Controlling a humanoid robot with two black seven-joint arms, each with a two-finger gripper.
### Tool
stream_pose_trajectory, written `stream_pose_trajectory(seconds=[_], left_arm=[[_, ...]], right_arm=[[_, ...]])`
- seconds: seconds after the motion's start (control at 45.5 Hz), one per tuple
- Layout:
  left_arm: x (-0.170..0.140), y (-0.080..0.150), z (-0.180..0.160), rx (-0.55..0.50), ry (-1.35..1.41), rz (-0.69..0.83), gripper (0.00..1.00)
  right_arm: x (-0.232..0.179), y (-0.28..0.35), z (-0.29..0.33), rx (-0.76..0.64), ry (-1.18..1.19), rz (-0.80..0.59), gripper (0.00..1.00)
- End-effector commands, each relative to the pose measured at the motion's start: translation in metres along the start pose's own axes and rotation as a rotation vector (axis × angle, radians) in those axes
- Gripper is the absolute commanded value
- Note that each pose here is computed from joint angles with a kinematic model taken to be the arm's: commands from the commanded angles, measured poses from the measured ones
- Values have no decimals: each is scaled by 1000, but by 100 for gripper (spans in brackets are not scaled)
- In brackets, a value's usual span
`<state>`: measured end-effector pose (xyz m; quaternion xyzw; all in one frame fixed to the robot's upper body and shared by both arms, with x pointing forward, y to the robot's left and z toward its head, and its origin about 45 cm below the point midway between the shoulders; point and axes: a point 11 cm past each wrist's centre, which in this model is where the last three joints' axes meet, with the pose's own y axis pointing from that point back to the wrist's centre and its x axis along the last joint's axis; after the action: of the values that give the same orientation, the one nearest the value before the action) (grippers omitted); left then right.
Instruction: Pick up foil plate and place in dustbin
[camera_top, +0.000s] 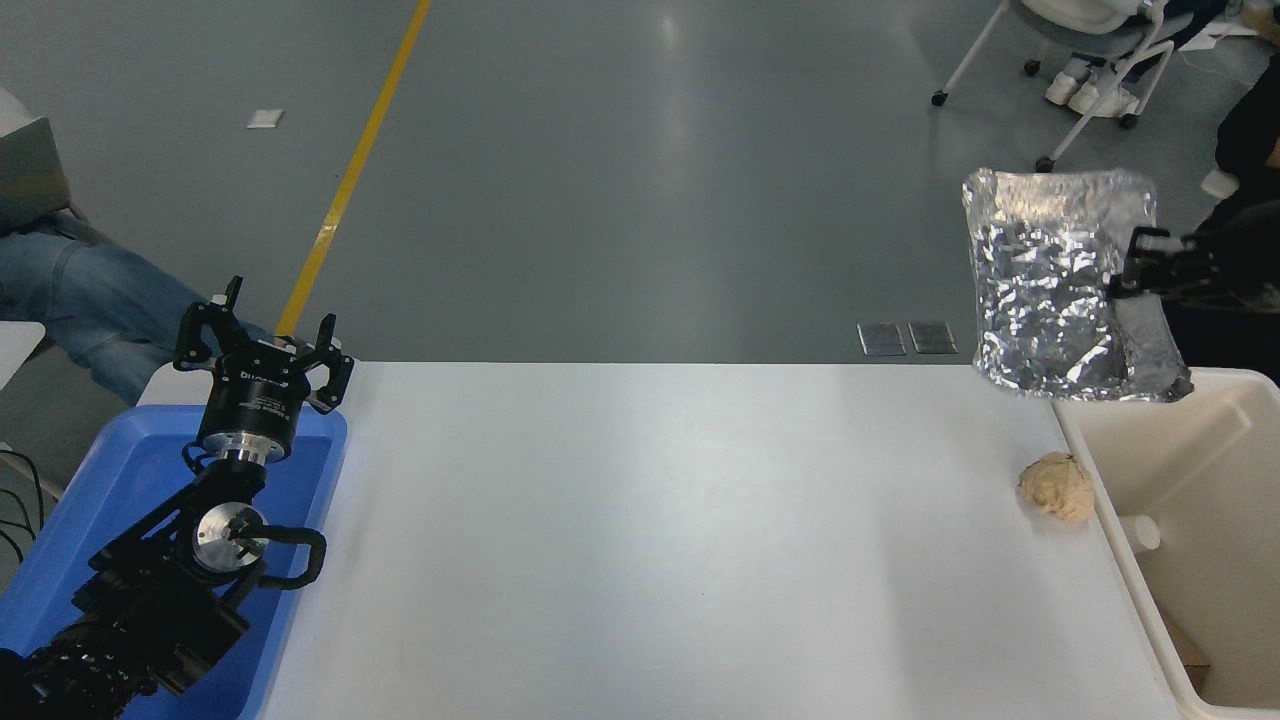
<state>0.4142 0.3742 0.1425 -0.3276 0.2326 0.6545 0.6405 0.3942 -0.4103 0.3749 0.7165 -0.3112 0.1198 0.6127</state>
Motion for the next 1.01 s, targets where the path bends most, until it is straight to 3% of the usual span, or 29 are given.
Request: stream_pose_trajectory(seconds=[0.0, 0.374, 0.637, 0.989], left_arm=[[0, 0, 1, 0, -1, 0, 99], [0, 0, 0, 1, 0, 0, 99], [0, 0, 0, 0, 0, 0, 99], [0, -1, 1, 0, -1, -1, 99]], right_arm=[[12, 7, 4, -23, 7, 29, 0], [35, -34, 130, -319, -124, 214, 0], [-4, -71, 205, -458, -247, 285, 0], [-64, -92, 250, -529, -332, 286, 0]])
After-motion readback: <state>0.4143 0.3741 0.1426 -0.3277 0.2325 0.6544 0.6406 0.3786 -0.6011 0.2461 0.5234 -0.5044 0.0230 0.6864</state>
